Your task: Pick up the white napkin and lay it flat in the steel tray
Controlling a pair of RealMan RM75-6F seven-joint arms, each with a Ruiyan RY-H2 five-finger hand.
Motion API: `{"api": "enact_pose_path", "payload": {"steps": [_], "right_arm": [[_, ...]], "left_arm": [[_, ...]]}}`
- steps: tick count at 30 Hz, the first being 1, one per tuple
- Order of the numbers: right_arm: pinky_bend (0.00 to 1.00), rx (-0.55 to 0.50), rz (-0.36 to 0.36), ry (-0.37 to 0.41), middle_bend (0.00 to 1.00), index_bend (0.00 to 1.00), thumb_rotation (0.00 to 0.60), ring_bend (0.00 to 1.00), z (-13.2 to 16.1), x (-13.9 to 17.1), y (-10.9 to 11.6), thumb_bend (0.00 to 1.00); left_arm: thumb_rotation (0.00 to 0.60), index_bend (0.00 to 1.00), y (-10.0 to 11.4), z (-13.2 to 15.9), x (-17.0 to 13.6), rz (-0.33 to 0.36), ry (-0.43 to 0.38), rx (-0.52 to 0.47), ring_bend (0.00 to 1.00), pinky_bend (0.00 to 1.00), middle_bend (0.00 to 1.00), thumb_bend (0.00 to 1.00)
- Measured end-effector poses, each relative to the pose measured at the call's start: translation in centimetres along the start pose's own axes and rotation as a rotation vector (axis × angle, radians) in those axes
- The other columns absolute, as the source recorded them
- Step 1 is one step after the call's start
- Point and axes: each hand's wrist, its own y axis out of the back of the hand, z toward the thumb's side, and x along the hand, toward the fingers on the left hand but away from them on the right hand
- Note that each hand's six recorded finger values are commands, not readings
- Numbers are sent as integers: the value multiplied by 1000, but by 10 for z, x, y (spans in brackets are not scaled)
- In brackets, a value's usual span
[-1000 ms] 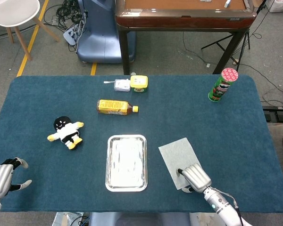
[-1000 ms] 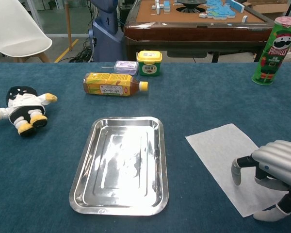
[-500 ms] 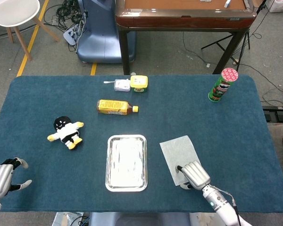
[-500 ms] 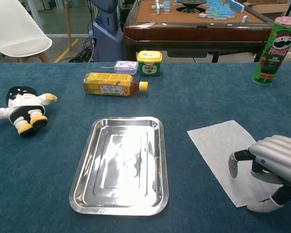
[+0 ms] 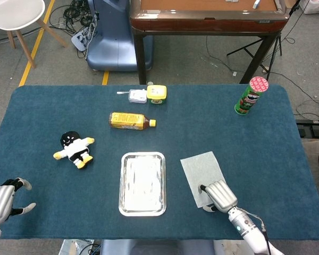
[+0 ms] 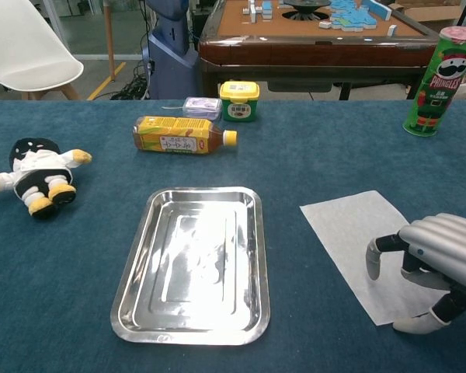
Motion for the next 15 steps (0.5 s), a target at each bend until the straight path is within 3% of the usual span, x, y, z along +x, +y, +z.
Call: {"api": "enact_pose_path", "payload": {"steps": [15], "right_arm": [[1000,-8,2,-5,1000,454,600,1000,0,-1,-2,316]], "left_arm": [[600,481,0,0,0,1,2,-1,365,579,439,67]]}}
